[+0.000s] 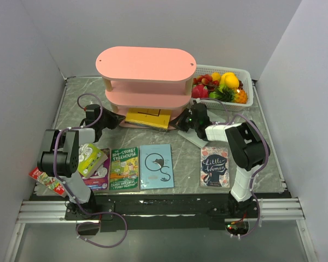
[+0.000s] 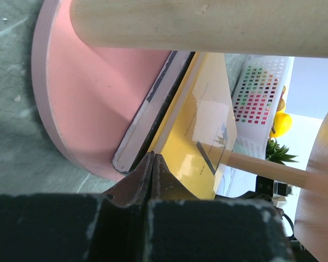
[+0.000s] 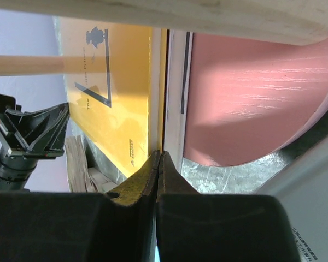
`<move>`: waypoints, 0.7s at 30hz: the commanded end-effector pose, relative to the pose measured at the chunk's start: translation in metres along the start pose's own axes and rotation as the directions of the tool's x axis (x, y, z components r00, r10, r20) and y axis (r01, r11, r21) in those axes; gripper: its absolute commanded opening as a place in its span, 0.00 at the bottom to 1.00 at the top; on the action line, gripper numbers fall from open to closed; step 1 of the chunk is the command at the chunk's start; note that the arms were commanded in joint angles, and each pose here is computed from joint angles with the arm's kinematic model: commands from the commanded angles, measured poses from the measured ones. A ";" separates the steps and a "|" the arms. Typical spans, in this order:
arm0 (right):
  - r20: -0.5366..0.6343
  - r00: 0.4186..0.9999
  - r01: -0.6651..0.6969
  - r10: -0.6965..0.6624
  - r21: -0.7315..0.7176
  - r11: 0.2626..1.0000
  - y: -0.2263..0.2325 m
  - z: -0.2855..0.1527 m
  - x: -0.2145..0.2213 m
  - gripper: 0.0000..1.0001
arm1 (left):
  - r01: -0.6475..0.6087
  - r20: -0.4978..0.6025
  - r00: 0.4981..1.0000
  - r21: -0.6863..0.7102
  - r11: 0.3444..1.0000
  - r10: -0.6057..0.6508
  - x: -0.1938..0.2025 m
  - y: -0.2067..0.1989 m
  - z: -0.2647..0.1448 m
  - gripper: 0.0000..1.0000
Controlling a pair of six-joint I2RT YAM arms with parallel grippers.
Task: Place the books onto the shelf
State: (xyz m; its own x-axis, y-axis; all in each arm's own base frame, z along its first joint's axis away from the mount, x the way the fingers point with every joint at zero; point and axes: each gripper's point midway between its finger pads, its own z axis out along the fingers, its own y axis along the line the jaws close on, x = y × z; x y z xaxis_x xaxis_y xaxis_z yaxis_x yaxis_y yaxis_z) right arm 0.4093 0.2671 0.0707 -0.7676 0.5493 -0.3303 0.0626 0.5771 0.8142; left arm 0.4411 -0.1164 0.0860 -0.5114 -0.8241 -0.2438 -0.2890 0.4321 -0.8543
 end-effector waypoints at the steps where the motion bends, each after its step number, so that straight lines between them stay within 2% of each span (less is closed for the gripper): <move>1: -0.012 0.999 0.046 -0.047 -0.084 0.995 0.033 -0.009 0.005 0.00 | -0.024 -0.034 0.999 0.040 0.999 0.026 0.001 -0.014 -0.005 0.04; 11: 0.005 0.999 0.044 -0.044 -0.064 0.997 0.029 -0.014 -0.003 0.00 | -0.045 0.006 0.999 0.027 0.999 0.045 -0.022 -0.016 -0.015 0.10; 21: 0.009 0.999 0.051 -0.051 -0.049 0.997 0.023 -0.017 -0.008 0.00 | -0.031 -0.031 0.999 0.081 0.996 0.034 -0.016 -0.023 -0.013 0.06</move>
State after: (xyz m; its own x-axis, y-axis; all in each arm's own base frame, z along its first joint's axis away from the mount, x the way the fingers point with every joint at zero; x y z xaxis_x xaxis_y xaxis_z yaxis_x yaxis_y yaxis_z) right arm 0.4029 0.2678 0.0771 -0.7812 0.5280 -0.3331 0.0467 0.5815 0.8122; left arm 0.4363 -0.1022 0.0868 -0.5385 -0.8100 -0.2324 -0.3001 0.4421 -0.8453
